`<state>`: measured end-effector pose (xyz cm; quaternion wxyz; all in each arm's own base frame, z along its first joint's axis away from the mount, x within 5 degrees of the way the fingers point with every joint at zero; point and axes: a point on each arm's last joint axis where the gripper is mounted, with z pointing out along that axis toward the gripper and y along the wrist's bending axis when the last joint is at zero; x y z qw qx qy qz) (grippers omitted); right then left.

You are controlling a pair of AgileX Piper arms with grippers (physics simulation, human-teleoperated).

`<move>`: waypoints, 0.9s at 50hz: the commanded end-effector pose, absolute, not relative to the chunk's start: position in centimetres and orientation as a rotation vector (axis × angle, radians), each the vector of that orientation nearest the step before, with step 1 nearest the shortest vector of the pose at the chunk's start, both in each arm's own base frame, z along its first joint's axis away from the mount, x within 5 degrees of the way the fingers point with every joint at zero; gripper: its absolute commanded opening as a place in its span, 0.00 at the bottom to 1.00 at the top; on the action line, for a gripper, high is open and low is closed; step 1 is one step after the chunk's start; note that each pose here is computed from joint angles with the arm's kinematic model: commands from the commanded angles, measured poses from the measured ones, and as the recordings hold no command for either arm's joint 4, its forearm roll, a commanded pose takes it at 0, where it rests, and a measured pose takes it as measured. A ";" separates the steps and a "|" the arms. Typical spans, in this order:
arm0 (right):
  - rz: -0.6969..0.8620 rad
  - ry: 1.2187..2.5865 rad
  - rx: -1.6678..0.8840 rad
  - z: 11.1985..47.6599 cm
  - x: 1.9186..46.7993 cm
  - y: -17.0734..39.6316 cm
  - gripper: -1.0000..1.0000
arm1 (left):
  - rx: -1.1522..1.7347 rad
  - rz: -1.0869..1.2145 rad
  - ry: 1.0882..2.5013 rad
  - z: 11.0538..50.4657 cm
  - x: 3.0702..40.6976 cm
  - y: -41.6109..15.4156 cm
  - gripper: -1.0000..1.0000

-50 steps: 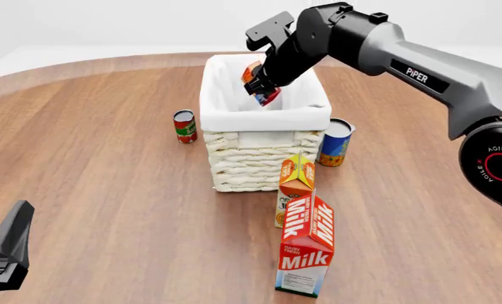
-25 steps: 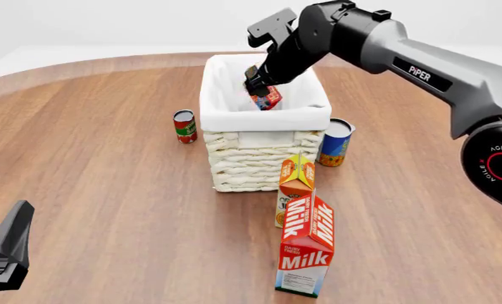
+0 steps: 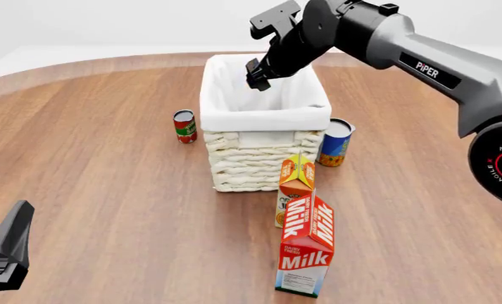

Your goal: Pick up the butter and put it in the basket.

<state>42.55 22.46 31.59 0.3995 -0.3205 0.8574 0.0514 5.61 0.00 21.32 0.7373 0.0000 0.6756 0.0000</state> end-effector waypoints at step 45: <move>0.196 2.079 -0.698 35.7 42.3 23.0 1.00 | 0.000 0.000 1.484 21.3 5.6 0.0 1.00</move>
